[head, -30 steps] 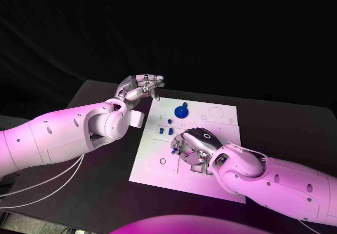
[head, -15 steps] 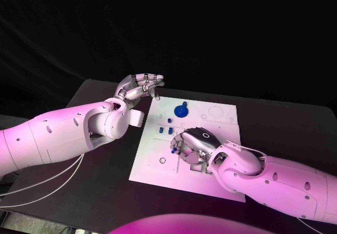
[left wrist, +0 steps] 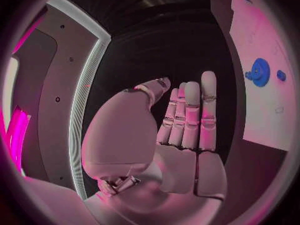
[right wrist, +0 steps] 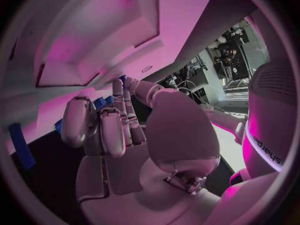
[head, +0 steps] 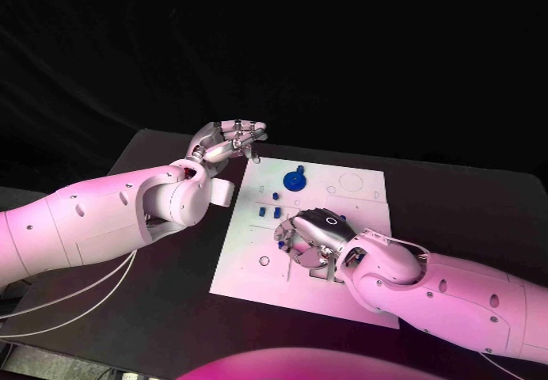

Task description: Assemble the parts on the task board

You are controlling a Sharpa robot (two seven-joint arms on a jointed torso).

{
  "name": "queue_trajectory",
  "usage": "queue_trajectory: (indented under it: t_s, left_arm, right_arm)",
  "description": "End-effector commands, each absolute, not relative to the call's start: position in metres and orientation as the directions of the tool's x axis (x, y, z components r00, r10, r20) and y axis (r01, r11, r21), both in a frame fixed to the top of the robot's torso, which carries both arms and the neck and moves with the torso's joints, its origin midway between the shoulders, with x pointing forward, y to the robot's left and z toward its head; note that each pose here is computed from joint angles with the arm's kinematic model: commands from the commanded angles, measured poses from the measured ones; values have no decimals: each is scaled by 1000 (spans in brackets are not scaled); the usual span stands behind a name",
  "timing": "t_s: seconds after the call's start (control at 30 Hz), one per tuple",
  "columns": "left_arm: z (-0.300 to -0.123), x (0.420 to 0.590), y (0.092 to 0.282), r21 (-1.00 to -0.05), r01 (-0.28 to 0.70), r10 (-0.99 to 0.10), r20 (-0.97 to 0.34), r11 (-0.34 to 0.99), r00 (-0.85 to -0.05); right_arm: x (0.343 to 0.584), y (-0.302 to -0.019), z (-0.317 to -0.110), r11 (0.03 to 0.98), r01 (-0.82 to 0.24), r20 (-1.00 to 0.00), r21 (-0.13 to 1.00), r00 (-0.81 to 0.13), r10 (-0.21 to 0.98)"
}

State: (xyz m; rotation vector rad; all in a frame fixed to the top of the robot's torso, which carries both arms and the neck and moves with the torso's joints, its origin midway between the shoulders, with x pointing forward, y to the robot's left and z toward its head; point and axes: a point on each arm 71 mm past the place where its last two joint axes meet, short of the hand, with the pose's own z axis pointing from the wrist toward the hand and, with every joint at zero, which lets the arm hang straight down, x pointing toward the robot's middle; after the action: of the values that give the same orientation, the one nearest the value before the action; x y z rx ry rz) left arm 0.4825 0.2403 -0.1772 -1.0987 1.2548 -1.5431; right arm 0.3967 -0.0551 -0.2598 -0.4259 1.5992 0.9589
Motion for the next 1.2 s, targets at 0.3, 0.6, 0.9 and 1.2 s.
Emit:
queue_trajectory:
  t_s: [0.3, 0.6, 0.9, 1.2]
  left_arm:
    - [-176, 482, 238, -985, 81, -951, 123, -152, -283]
    - [-177, 482, 239, -985, 81, -952, 122, -150, -280]
    - [-177, 482, 240, -986, 82, -953, 121, -149, -278]
    - [-177, 482, 240, -986, 79, -953, 120, -148, -279]
  right_arm:
    - [397, -63, -263, 593, -722, -934, 357, -280, 222]
    - [391, -80, -249, 584, -720, -925, 375, -251, 285]
    - [409, -116, -225, 643, -655, -918, 397, -271, 291]
    - [429, -148, -207, 700, -624, -935, 348, -288, 209]
